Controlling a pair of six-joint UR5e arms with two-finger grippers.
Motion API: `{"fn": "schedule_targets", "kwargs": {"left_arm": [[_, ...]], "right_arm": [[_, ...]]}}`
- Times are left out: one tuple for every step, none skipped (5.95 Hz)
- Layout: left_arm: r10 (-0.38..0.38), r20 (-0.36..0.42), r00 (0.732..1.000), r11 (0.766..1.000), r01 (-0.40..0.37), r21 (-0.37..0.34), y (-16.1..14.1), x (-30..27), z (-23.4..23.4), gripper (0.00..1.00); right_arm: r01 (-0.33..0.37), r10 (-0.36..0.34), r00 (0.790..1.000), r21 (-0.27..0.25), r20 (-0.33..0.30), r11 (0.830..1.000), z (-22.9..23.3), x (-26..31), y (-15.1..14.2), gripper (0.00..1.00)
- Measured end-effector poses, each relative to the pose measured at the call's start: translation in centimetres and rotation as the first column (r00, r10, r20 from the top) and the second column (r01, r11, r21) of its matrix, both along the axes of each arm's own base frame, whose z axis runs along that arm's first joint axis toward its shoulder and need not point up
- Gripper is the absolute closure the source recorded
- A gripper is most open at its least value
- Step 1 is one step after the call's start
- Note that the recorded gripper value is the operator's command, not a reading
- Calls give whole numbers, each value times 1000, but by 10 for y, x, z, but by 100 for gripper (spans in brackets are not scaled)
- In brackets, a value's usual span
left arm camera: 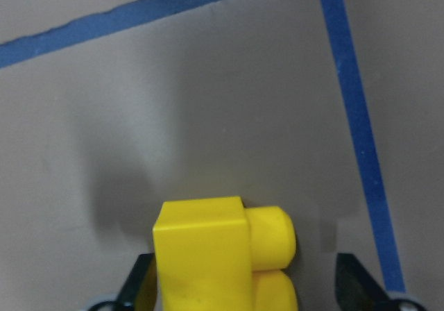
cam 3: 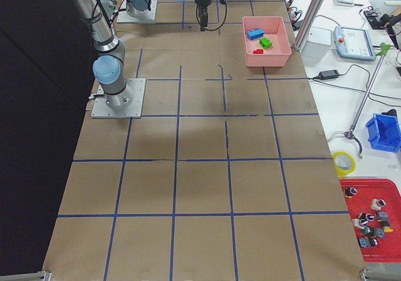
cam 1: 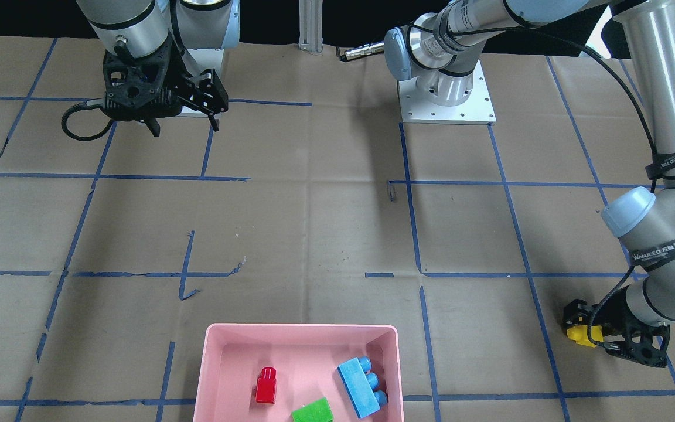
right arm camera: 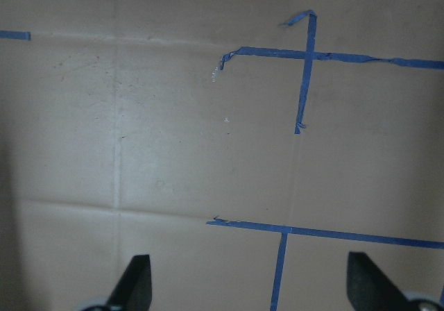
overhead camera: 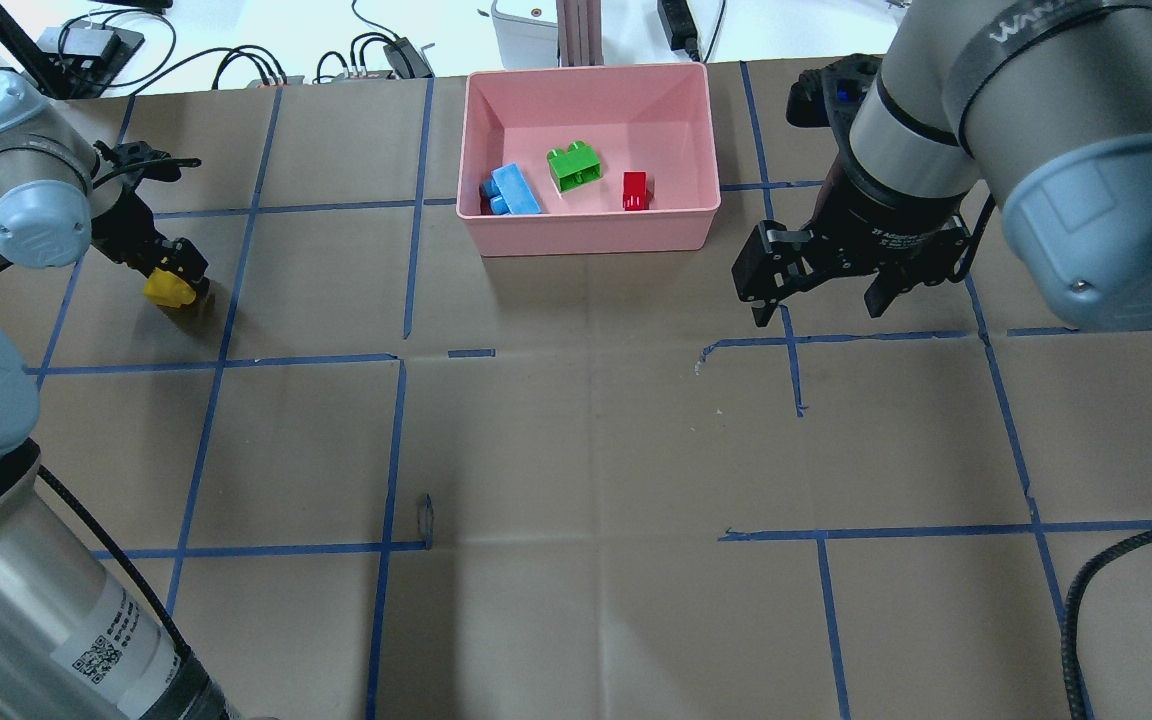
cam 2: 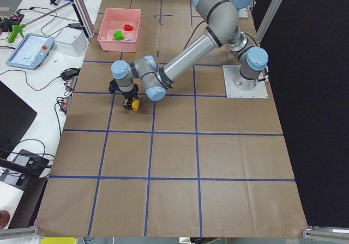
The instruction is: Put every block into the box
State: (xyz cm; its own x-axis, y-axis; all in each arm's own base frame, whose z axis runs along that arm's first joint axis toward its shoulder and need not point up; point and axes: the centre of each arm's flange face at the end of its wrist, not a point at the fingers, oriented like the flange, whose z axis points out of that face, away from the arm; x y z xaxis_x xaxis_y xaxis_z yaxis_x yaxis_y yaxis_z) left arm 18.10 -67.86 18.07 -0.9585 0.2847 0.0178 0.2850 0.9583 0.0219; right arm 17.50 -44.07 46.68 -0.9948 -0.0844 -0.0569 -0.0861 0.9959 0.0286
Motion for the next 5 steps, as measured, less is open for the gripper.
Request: {"fn": "schedule_targets", "kwargs": {"left_arm": [[-2,8,1000,1000,2,-7,-1,1,6,84],[-3,14,1000,1000,3,-16,-3,2,12,98],[-4,21,1000,1000,4,-28,-6,2,21,100],[-5,32,999,999,6,-46,-8,1,37,100],[-7,42,999,998,9,-66,-11,1,67,100]], "right_arm": [[4,-4,1000,-12,-26,1000,10,-2,-1,0],[10,-11,999,-11,-33,1000,20,-1,1,0],[18,-18,999,-8,-32,1000,25,0,2,0],[20,-20,999,-7,-30,1000,26,1,2,0],[20,-20,999,-7,-28,1000,26,1,2,0]]}}
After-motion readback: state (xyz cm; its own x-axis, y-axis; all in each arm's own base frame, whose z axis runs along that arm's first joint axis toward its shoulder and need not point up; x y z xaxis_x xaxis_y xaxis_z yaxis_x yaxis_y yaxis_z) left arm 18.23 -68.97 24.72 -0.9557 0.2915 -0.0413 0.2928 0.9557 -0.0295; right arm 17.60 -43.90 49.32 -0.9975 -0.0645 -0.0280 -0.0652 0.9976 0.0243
